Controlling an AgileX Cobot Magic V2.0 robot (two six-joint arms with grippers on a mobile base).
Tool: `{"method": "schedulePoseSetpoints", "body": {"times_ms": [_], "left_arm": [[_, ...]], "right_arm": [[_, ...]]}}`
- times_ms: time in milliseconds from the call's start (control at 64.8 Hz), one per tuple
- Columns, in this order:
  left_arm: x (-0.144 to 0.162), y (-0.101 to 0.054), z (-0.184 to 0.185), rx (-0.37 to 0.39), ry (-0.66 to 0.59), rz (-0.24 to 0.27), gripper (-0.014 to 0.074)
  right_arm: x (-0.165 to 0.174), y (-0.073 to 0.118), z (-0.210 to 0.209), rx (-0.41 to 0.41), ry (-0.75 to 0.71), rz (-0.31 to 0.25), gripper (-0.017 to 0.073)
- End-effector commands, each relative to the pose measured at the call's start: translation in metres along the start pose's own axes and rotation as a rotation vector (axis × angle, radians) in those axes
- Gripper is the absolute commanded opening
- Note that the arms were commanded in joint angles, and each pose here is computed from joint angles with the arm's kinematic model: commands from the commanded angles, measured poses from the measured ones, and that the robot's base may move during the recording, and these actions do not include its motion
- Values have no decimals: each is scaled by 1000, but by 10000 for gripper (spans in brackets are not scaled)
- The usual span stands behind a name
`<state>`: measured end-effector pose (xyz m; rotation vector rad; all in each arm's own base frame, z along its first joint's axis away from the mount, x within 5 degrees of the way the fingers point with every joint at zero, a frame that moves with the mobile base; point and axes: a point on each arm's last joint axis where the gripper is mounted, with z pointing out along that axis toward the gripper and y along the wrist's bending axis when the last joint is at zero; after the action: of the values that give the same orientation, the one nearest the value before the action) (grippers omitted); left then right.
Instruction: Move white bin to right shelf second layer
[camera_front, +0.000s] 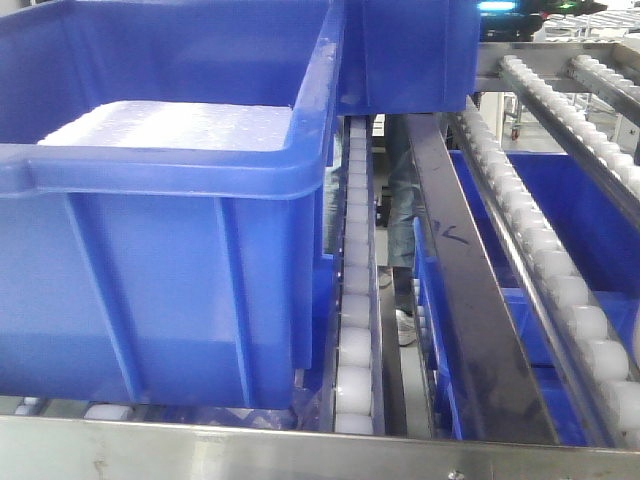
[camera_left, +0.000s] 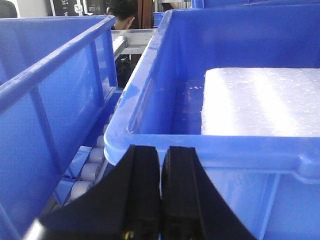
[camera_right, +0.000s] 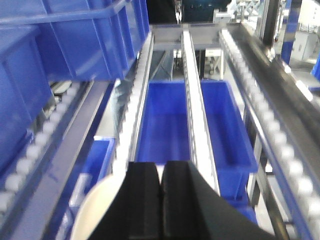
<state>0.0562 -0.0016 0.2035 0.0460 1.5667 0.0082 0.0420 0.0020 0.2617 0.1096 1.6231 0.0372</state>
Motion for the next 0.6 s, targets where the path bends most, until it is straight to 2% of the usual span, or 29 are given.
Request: {"method": "schedulePoseSetpoints", "body": {"times_ms": [0,62,185,247,355,432,478,586], "left_arm": [[4,0,0,-8,-62,-9,85],[4,0,0,-8,-62,-9,85],[4,0,0,-8,-62,-9,85],[4,0,0,-8,-62,-9,85],[4,0,0,-8,-62,-9,85],[4,0,0,-8,-62,-9,85],[4,0,0,-8,-62,-9,85],[4,0,0,-8,-62,-9,85]], "right_arm": [[-8,-1,2,7,-100,4,61],[-1,-3,5,12,-149,-11,61],[6,-5,6,-13,-313,-107,61],[16,-5,8,-35,-352,-112,61],[38,-6,14,-40,-302,-140,61],[40,-5,13,-41,-280,-179,61],[41,-5,13,-41,-266,-182,61],[46,-6,14,-45,-212,-149,61]]}}
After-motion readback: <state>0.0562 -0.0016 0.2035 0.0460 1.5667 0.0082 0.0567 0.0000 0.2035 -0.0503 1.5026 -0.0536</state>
